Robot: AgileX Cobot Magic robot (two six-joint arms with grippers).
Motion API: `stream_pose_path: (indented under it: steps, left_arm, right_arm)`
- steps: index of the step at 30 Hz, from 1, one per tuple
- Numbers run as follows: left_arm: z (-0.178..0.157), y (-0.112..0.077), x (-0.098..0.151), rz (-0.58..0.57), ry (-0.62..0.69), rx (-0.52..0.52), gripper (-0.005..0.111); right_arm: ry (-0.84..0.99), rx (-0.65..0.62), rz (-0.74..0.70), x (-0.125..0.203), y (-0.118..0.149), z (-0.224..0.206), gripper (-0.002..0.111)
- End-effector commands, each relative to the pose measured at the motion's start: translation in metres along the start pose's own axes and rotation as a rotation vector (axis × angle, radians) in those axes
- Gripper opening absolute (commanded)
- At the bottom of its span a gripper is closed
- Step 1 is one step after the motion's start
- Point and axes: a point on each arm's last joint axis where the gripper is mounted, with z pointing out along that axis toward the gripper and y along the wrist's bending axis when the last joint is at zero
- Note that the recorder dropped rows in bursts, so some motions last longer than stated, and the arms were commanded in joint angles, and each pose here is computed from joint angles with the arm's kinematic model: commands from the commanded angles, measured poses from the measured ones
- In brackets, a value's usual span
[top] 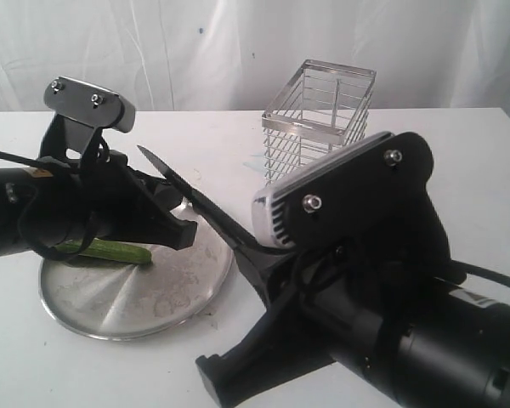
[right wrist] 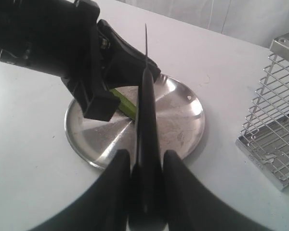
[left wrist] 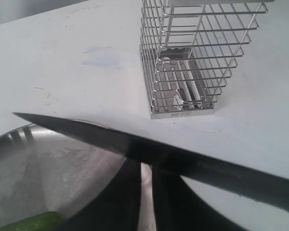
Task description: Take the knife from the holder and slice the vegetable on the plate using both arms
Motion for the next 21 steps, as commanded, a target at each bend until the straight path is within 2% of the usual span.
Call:
stream_pose_path:
  steps: [1, 8, 21]
  left_arm:
    - [-0.003, -0.003, -0.003, 0.008, -0.009, 0.016, 0.015]
    - [-0.003, -0.003, -0.003, 0.008, -0.009, 0.016, 0.015]
    - [-0.003, -0.005, -0.001, 0.008, 0.010, 0.034, 0.015]
  right_arm:
    - [-0.019, 0.071, 0.035, -0.001, -0.008, -0.003, 0.000]
    - [-0.046, 0.004, 0.060, -0.007, -0.008, -0.011, 0.000]
    - [-0.129, 0.120, 0.073, -0.015, -0.019, -0.013, 0.000]
